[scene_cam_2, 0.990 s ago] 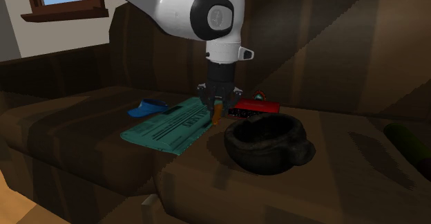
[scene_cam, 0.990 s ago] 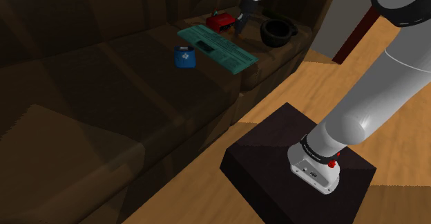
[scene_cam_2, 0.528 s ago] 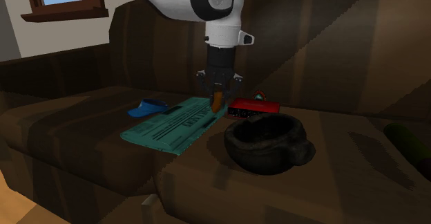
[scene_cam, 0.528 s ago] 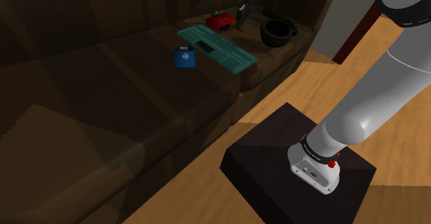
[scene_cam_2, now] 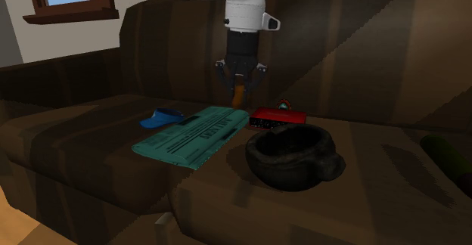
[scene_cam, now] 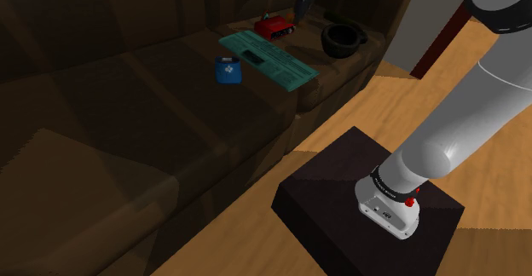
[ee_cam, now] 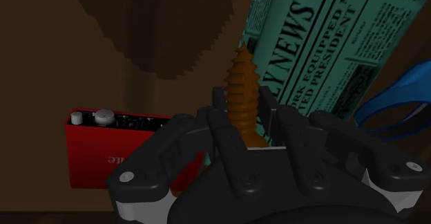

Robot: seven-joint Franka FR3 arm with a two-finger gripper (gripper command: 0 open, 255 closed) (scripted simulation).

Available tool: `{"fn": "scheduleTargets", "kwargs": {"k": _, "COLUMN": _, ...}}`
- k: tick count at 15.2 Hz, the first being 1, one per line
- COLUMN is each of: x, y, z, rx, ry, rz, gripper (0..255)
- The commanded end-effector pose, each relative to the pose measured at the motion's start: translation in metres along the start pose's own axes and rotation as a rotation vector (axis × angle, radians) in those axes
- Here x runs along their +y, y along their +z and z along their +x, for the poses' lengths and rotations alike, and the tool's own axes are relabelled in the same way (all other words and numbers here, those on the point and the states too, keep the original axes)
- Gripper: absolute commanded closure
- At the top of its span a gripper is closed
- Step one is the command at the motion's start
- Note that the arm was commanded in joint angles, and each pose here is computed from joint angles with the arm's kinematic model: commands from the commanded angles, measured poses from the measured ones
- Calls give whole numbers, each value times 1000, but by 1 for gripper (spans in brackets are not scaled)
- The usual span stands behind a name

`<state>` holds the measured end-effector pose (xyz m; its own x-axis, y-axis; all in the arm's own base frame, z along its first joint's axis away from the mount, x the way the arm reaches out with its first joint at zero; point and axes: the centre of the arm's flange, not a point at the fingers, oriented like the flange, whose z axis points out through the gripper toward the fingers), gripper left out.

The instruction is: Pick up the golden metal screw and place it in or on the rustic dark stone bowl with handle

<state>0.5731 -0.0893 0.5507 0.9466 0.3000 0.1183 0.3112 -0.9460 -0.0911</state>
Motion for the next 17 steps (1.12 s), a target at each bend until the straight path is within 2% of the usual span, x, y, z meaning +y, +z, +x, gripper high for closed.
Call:
{"fn": "scheduleTargets", "kwargs": {"k": 1, "x": -1, "y": -10, "z": 1, "rx": 0, "ry": 0, "rz": 0, "gripper": 255}}
{"fn": "scheduleTargets", "kwargs": {"k": 12, "x": -6, "y": -63, "z": 8, "rx": 0, "ry": 0, "rz": 0, "gripper": 255}}
{"fn": "scheduleTargets", "kwargs": {"k": 17, "x": 36, "y": -72, "z": -43, "rx": 0, "ry": 0, "rz": 0, "gripper": 255}}
